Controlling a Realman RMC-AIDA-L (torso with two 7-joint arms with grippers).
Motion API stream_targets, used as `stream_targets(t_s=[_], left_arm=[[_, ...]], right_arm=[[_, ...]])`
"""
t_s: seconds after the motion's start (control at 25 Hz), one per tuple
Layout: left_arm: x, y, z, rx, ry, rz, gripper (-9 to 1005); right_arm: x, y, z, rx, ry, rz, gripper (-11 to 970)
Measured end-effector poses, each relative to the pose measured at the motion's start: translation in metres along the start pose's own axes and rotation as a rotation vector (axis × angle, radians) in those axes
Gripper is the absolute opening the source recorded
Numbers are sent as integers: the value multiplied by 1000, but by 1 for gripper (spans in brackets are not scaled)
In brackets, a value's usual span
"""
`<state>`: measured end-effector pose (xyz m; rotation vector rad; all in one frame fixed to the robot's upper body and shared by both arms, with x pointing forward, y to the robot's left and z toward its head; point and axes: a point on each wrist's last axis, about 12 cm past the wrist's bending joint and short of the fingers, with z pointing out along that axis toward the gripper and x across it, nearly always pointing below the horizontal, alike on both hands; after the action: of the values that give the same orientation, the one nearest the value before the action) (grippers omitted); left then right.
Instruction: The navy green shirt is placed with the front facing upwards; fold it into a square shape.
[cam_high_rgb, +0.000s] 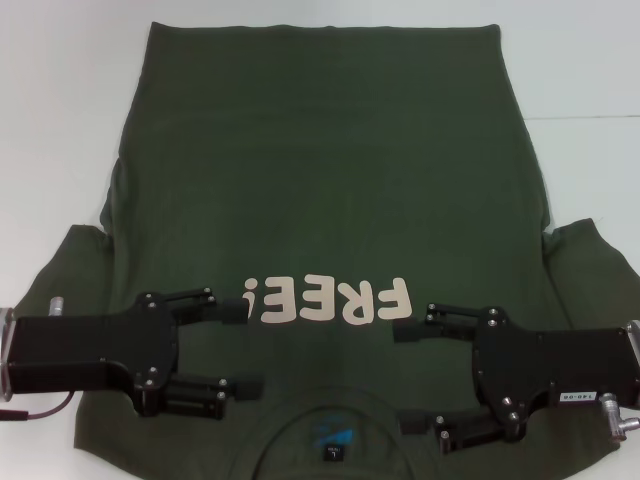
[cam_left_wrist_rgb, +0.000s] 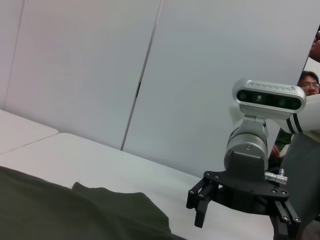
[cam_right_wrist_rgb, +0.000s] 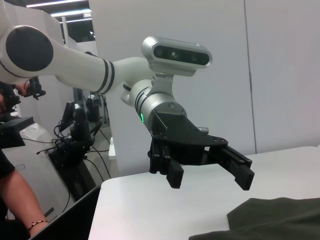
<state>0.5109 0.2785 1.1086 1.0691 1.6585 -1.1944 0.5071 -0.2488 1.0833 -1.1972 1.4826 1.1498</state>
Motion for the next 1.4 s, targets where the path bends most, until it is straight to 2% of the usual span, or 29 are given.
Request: stream_targets(t_s=[0.76, 1.16, 1.24, 1.4], left_arm=[[1, 0, 0, -2, -2, -3, 918], [0, 0, 0, -4, -8, 2, 918], [-1, 0, 0, -5, -9, 3, 917], [-1, 2, 0, -11, -8, 6, 917]], right_arm=[[-2, 0, 0, -6, -9, -5, 944], [-13, -7, -1, 0, -6, -44, 944], [-16, -11, -7, 40, -15, -39, 944], [-32, -29, -33, 236, -27, -9, 944]])
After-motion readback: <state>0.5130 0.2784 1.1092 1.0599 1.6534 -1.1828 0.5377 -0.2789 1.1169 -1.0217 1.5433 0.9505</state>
